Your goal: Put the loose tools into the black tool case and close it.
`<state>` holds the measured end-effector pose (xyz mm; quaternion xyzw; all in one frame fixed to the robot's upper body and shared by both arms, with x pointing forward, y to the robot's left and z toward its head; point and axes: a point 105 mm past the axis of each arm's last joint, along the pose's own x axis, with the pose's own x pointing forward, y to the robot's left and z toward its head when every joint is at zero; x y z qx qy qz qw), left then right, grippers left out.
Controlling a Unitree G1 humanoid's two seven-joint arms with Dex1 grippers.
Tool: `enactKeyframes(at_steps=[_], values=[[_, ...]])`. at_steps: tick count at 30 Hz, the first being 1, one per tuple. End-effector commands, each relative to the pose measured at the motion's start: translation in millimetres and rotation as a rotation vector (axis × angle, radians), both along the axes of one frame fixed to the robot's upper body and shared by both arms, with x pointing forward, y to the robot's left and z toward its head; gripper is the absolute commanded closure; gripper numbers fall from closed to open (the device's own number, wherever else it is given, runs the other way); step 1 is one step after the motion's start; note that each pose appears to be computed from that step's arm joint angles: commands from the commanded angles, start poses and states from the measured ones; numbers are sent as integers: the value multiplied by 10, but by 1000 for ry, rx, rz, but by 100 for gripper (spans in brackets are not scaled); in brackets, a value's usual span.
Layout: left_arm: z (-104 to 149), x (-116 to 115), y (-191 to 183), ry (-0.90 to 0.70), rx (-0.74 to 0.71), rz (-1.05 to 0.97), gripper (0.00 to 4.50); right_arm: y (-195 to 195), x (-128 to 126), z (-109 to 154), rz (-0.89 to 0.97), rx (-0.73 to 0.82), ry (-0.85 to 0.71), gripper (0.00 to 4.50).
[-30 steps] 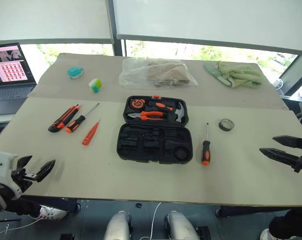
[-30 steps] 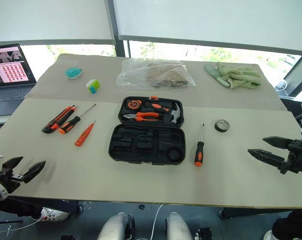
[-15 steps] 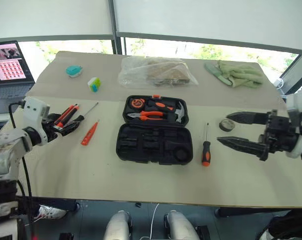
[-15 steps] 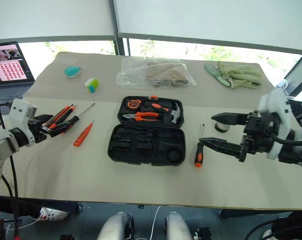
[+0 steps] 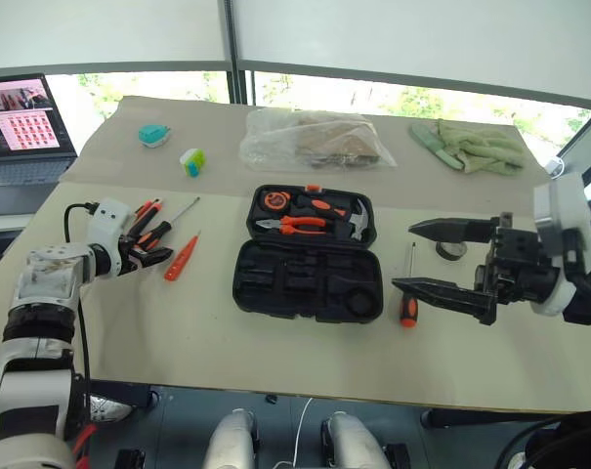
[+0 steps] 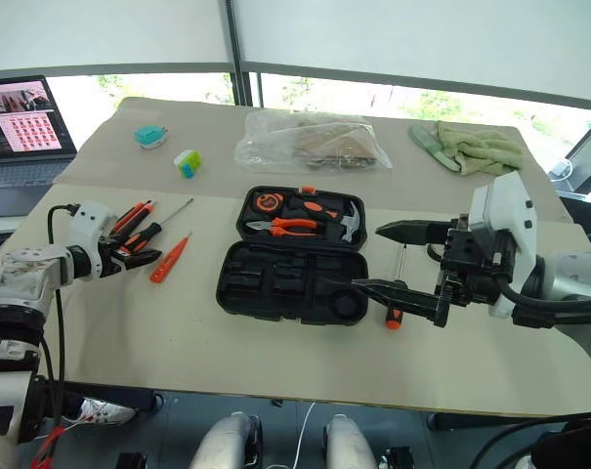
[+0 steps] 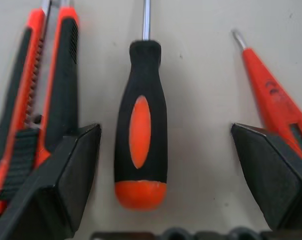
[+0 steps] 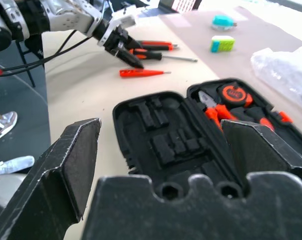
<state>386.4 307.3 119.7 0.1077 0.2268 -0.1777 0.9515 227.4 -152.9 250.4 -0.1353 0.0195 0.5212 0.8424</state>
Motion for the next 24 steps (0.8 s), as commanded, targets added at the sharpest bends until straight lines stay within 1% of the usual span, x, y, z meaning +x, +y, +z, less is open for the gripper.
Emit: enactKeyframes(at_steps=[1,2,4,5,9,10,12,14,16,17,19,21,23,24], values=[[-8,36,-43,7,-30,-10,214,-20,-43,122,-5,9,-64,0],[-21,39,-56,9,-32,-18,244,-25,-47,123,-7,10,-66,0],[-30,43,-62,12,-37,-21,328,-32,-54,123,-10,8,-70,0],[-25,47,-66,12,-43,-20,357,-34,-57,122,-11,8,-71,0],[28,62,-102,-6,-56,-36,362,-49,-68,120,-15,9,-72,0],[86,76,-126,-24,-70,-42,362,-61,-69,112,-18,7,-71,0],[278,113,-179,-80,-113,-55,362,-88,-72,85,-27,-3,-67,0],[528,134,-286,-150,-169,-100,362,-126,-60,57,-46,-6,-61,0],[838,137,-495,-220,-172,-198,362,-202,-42,-5,-83,11,-45,0],[925,128,-576,-236,-163,-236,362,-229,-37,-32,-96,18,-37,0],[1014,105,-691,-252,-151,-289,362,-261,-36,-74,-112,26,-27,0],[1259,-16,-1093,-309,-128,-511,362,-372,-6,-167,-163,30,-7,0],[1350,-112,-1436,-349,-77,-685,362,-461,38,-231,-210,25,-1,0],[1320,-122,-1546,-343,-53,-730,362,-491,53,-246,-227,25,-2,0]])
